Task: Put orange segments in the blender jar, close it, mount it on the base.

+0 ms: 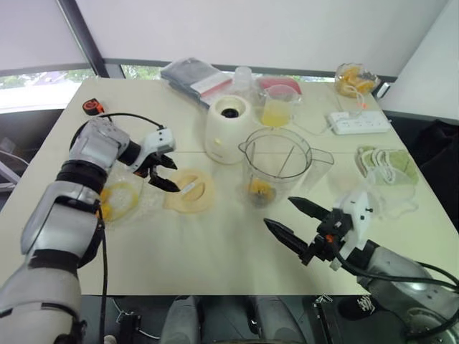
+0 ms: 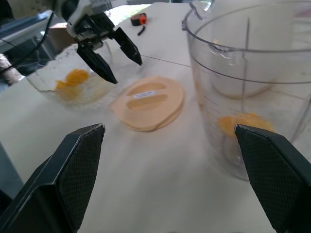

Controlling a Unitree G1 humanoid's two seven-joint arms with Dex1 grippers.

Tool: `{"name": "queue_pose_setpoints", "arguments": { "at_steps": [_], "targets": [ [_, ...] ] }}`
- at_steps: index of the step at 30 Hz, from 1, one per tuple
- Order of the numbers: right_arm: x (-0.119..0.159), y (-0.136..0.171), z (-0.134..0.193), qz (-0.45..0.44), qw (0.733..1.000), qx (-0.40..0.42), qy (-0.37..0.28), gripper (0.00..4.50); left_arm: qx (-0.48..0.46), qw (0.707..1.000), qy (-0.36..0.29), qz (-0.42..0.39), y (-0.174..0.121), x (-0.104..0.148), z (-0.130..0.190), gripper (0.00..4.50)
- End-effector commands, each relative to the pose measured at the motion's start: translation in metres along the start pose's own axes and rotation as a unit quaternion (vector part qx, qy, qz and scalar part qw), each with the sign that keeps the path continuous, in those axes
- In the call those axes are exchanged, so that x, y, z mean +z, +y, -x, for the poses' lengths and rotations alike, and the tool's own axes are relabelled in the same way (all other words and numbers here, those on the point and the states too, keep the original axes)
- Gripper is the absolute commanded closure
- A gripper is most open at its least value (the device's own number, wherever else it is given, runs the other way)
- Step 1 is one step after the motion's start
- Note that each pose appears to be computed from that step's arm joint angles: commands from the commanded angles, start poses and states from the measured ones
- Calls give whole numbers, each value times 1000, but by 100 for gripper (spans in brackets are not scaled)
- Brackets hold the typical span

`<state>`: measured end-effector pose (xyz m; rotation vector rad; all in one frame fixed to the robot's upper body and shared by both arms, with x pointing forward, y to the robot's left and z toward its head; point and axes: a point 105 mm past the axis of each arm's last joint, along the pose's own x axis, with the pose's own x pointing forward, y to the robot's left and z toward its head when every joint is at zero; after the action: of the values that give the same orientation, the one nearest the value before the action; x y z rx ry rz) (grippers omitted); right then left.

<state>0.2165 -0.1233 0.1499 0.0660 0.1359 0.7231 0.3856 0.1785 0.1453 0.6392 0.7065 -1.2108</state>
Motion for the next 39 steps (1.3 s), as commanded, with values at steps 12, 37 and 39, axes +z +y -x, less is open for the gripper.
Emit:
{"name": "queue_pose_setpoints", "arguments": {
  "at_steps": [12, 37, 39],
  "targets": [
    [3, 11, -4, 15, 998, -37, -40, 1, 4, 999, 53, -9, 10, 35, -6, 2],
    [-2, -14, -7, 33, 999, 18, 29, 1, -12, 985, 173, -6, -7, 8, -41, 2],
    [-3, -13, -7, 33, 999, 20, 32, 1, -5, 984, 179, -7, -7, 1, -50, 2]
  ]
}}
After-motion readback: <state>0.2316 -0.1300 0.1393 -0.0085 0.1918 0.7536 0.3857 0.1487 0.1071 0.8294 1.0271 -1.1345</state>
